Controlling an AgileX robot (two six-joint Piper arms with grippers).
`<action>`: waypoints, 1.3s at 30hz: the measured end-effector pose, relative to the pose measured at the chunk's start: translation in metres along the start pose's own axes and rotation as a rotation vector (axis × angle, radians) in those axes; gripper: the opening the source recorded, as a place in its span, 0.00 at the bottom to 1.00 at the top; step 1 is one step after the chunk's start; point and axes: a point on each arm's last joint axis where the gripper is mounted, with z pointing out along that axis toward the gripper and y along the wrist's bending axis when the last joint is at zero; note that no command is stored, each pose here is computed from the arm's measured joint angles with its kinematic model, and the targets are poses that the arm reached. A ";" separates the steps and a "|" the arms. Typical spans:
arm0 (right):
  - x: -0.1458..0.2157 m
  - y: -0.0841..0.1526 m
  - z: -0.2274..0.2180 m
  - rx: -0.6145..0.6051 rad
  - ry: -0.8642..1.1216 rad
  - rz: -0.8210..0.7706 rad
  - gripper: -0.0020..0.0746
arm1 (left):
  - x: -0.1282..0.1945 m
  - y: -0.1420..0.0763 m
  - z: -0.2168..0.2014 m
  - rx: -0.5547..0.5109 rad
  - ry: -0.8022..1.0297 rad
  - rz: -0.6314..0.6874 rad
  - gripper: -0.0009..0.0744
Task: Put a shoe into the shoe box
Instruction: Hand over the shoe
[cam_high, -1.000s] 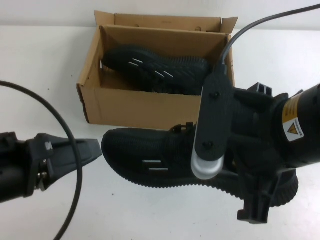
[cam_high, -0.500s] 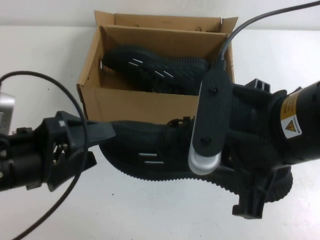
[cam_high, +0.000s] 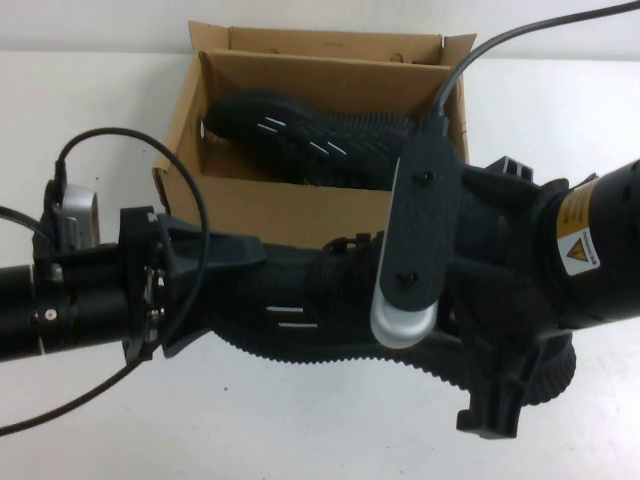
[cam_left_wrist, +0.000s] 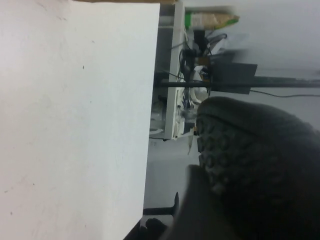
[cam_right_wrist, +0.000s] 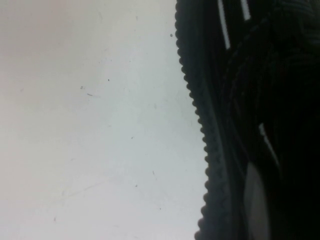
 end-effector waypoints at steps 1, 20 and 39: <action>0.000 0.000 0.000 0.001 -0.002 0.000 0.02 | 0.000 0.001 0.001 0.007 0.009 0.003 0.56; -0.001 0.010 -0.004 -0.107 -0.010 0.273 0.86 | 0.000 0.005 0.002 -0.002 0.038 0.239 0.19; -0.006 0.007 -0.060 -0.175 -0.330 1.423 0.69 | -0.007 0.011 0.002 -0.085 -0.020 0.420 0.19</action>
